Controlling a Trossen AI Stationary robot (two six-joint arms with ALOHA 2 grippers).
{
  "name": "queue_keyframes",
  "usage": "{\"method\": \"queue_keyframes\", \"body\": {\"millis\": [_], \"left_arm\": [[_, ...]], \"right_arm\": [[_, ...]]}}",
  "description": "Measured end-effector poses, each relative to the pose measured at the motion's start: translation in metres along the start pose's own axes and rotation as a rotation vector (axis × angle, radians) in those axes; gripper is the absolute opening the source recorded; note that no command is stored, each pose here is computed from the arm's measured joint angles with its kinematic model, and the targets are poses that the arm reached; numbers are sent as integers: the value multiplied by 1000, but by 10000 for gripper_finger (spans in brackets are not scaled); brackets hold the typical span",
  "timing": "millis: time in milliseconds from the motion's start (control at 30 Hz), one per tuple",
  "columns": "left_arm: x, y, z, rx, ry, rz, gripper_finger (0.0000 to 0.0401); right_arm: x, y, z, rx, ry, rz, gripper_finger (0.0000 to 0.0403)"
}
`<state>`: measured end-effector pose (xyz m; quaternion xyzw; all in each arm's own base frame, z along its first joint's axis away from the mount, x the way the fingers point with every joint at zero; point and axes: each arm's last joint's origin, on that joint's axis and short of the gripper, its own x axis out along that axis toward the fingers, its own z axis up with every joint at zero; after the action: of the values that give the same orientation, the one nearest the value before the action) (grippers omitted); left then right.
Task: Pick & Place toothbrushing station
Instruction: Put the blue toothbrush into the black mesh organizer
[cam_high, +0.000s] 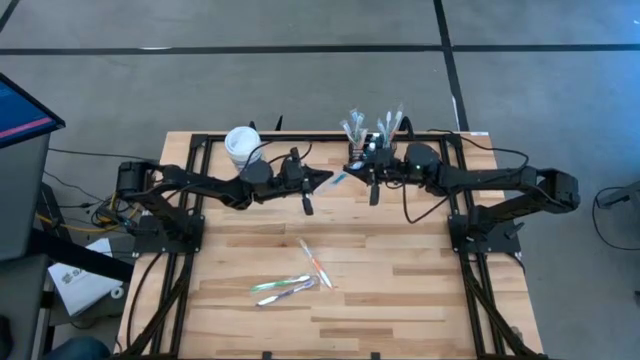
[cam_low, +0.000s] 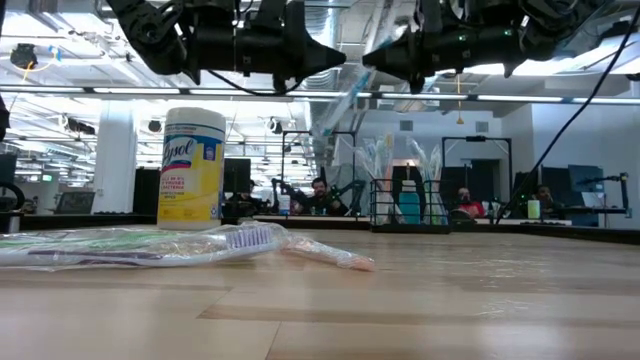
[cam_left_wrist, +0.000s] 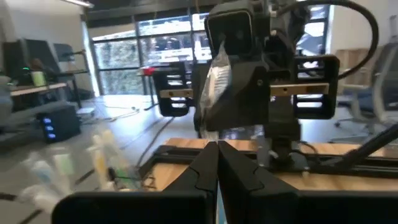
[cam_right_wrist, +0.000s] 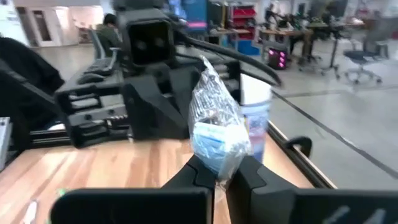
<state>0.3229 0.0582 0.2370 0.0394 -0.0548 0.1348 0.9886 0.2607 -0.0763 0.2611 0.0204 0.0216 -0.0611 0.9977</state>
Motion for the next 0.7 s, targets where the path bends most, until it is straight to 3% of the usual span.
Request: {"method": "queue_keyframes", "body": {"millis": [433, 700], "left_arm": [[-25, 1, -8, -3, 41, 7, 0], [-32, -4, -17, -25, 79, -14, 0]], "right_arm": [[-9, -26, 4, 44, -7, -106, 4], [-10, -44, 18, 49, 131, -299, 4]]}}
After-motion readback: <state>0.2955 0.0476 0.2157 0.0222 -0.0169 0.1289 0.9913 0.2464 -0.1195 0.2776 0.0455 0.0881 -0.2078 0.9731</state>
